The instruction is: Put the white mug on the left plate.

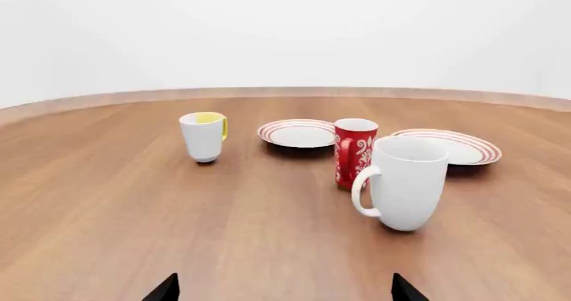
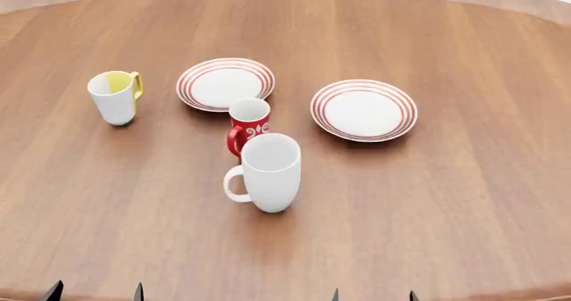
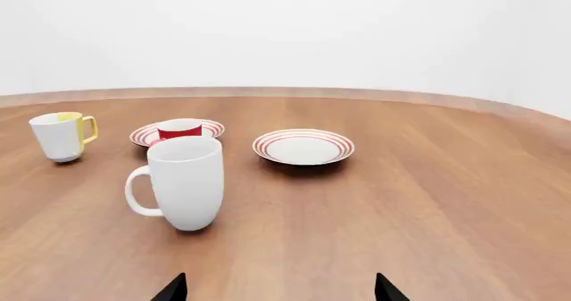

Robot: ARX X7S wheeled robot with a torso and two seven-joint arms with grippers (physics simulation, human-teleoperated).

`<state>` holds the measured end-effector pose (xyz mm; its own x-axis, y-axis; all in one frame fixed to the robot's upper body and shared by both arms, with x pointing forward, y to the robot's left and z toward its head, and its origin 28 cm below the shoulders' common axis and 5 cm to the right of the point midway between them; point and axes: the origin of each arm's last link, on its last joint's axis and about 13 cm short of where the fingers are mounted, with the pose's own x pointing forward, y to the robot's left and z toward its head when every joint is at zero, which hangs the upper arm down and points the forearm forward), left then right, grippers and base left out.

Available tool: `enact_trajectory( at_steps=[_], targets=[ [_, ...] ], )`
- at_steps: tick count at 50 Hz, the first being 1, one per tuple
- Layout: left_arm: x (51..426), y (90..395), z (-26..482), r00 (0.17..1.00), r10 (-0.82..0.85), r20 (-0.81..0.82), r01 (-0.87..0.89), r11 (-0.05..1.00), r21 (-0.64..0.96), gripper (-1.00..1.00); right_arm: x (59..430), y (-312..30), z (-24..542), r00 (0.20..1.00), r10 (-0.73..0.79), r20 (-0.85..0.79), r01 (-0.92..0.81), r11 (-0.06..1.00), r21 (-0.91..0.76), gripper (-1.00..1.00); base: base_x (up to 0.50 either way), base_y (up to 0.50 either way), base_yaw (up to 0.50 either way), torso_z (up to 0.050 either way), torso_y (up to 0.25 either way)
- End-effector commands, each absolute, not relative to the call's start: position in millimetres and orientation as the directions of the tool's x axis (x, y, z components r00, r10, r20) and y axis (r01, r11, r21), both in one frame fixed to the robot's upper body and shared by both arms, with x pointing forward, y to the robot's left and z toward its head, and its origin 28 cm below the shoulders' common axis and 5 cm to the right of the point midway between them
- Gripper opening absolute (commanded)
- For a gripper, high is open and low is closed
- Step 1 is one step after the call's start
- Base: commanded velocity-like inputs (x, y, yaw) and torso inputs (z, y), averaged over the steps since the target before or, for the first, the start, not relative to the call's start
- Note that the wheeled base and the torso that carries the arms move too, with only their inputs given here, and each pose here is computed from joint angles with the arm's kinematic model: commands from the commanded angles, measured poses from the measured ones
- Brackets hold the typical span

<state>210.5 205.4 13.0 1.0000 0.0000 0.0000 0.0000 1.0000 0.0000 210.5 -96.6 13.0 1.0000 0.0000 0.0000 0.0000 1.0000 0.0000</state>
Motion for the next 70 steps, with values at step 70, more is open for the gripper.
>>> enact_trajectory(
  at_steps=[70],
  targets=[
    [187,223,67,0.994,-0.073,0.079,0.066,0.995,0.080,1.00,202,-110,75,0.993,-0.015,0.121,0.044,0.971,-0.237,1.00,0.25,0.03,0.00,0.000,0.000]
  ],
)
